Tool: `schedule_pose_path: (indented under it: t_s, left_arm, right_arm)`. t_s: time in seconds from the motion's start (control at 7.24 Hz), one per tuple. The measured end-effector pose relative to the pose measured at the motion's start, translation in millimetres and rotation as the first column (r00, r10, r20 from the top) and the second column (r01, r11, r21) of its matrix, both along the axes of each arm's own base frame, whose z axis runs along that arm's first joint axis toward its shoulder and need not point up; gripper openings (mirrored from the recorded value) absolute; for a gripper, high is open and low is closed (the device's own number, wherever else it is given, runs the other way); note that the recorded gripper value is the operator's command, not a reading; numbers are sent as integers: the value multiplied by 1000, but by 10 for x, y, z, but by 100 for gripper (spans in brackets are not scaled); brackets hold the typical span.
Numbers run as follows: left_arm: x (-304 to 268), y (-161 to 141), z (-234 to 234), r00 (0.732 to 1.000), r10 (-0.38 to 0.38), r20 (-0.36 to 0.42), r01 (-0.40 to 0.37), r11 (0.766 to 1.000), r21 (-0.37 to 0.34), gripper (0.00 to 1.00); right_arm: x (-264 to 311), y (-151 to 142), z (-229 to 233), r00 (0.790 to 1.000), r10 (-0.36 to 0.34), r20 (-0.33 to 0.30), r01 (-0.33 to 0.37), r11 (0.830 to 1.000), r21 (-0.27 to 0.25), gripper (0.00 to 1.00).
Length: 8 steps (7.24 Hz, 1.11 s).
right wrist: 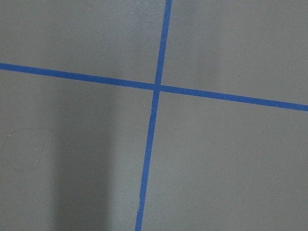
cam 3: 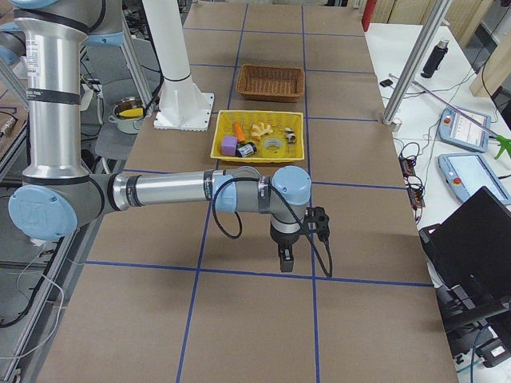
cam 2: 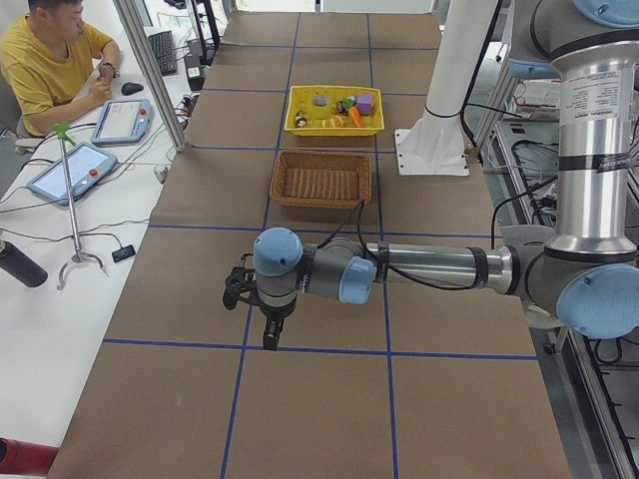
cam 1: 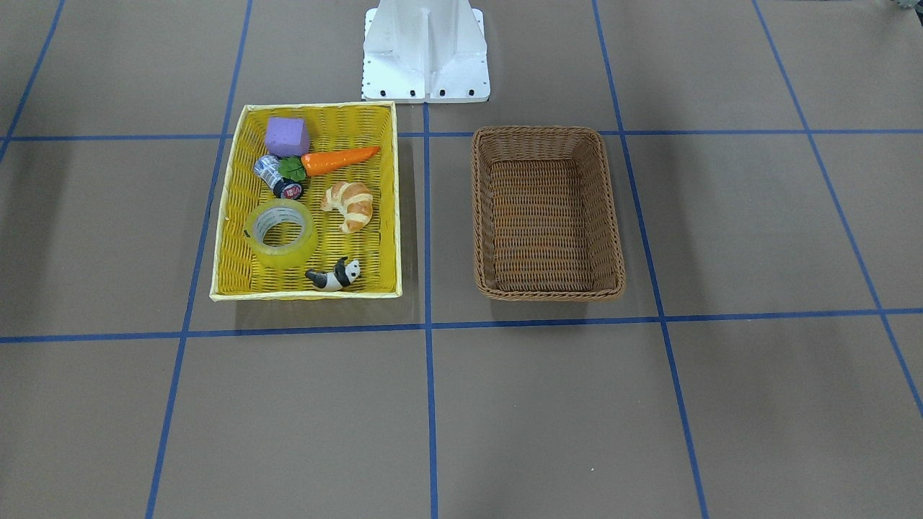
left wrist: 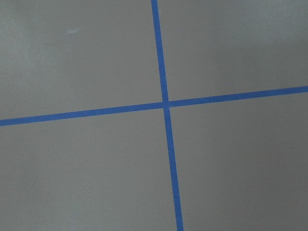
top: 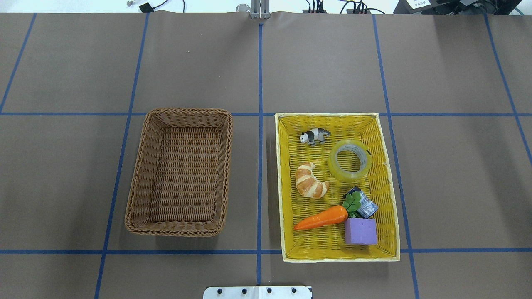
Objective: Move tape to another basket
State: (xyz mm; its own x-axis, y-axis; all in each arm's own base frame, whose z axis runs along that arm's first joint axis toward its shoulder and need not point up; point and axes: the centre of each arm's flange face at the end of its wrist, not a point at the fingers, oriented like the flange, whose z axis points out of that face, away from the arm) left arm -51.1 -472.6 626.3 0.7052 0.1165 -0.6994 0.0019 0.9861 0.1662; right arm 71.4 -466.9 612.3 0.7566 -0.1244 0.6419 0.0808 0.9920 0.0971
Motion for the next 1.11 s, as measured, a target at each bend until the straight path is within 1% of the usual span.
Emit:
schedule_pose_path:
  t_s: [0.14,0.55,0.69,0.83,0.97,1.11]
  left_arm:
    - [0,-1,-27,1000,0,0,0,1000,6,99]
    - [-16,6,-62,1000,-3,20,3,1000,19,99]
    - [-25,-36,-119,999,-7,32,6,999,33,99]
    - [-31,-115,-264,999,-12,35,10,998,64,99]
    - [-34,-228,-484,999,-16,34,12,994,112,99]
    - [-36,-341,-670,999,-21,35,15,986,165,99]
  right_arm:
    - [-1,-1,-35,1000,0,1,0,1000,7,100]
    - [-5,-5,-248,1000,-3,-3,3,999,52,100]
    - [-9,-50,-348,1000,-4,-4,4,996,89,100]
    - [-6,-153,-519,1000,-2,-7,3,984,177,100]
    - [-7,-249,-672,1000,1,-8,2,959,283,100]
    - [-28,-295,-774,1000,-5,8,1,933,359,100]
